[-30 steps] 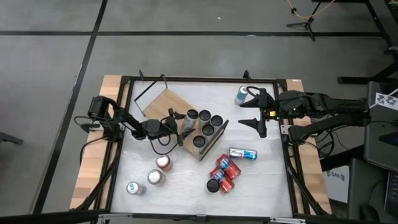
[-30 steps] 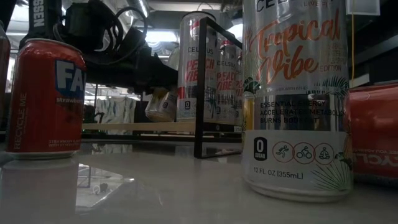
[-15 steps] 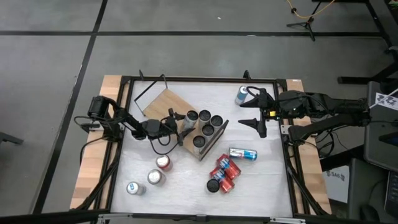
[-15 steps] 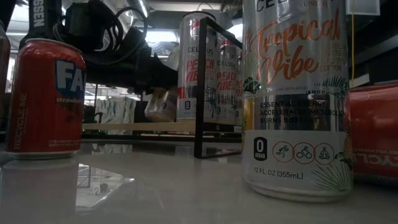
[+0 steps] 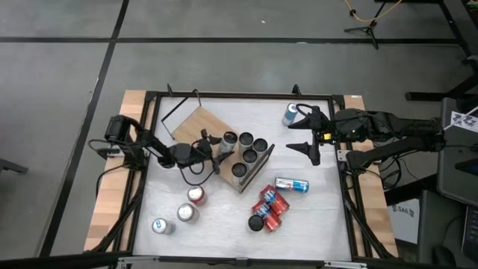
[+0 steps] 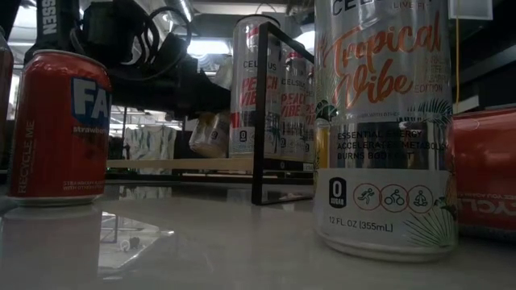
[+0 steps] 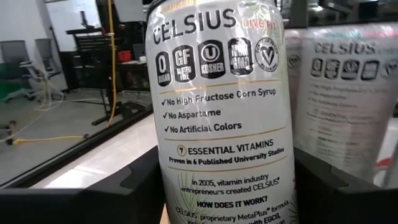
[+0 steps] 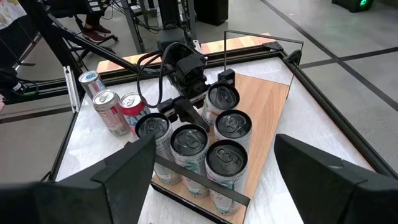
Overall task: Place canned beverage on shelf
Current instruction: Put the top white-yellow soda can on the shelf aligned with the other white-yellow soda can
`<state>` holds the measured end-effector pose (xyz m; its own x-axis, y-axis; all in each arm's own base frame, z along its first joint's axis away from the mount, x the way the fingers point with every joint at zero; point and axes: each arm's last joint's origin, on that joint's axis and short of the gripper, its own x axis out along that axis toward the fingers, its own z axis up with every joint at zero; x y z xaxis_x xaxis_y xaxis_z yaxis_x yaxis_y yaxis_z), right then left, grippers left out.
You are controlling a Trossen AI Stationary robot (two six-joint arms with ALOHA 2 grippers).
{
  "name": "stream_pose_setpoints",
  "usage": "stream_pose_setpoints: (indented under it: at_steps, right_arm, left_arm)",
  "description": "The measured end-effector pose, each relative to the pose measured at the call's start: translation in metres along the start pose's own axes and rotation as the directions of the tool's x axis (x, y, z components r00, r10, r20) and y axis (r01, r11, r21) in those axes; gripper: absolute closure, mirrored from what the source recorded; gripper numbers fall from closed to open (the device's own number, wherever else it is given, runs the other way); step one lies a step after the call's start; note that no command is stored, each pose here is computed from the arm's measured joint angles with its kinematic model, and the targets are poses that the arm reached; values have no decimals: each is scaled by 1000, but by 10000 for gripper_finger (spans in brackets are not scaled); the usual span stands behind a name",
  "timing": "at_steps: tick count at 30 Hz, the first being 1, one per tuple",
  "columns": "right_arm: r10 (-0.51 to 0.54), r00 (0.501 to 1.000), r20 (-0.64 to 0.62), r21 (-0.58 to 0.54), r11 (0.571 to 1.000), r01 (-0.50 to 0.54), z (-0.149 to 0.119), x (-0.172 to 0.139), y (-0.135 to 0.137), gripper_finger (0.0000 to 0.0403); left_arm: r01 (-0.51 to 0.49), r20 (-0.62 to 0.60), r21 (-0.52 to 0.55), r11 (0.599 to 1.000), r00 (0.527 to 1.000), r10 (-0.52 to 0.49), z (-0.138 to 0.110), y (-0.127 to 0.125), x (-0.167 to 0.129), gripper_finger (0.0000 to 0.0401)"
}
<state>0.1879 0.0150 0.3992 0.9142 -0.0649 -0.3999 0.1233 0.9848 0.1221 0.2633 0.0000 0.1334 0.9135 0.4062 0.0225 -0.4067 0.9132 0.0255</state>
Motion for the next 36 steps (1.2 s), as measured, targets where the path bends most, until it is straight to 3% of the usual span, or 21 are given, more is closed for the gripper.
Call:
stream_pose_setpoints:
  at_steps: [23, 36]
  right_arm:
    - [-21, 1000, 4, -4, 1000, 21, 0, 0, -1, 79]
    - [-20, 1000, 4, -19, 1000, 20, 0, 0, -1, 79]
  left_arm:
    - [-141, 83, -5, 990, 986, 141, 12, 26, 10, 160]
    - [-172, 11, 16, 985, 985, 172, -8, 31, 15, 160]
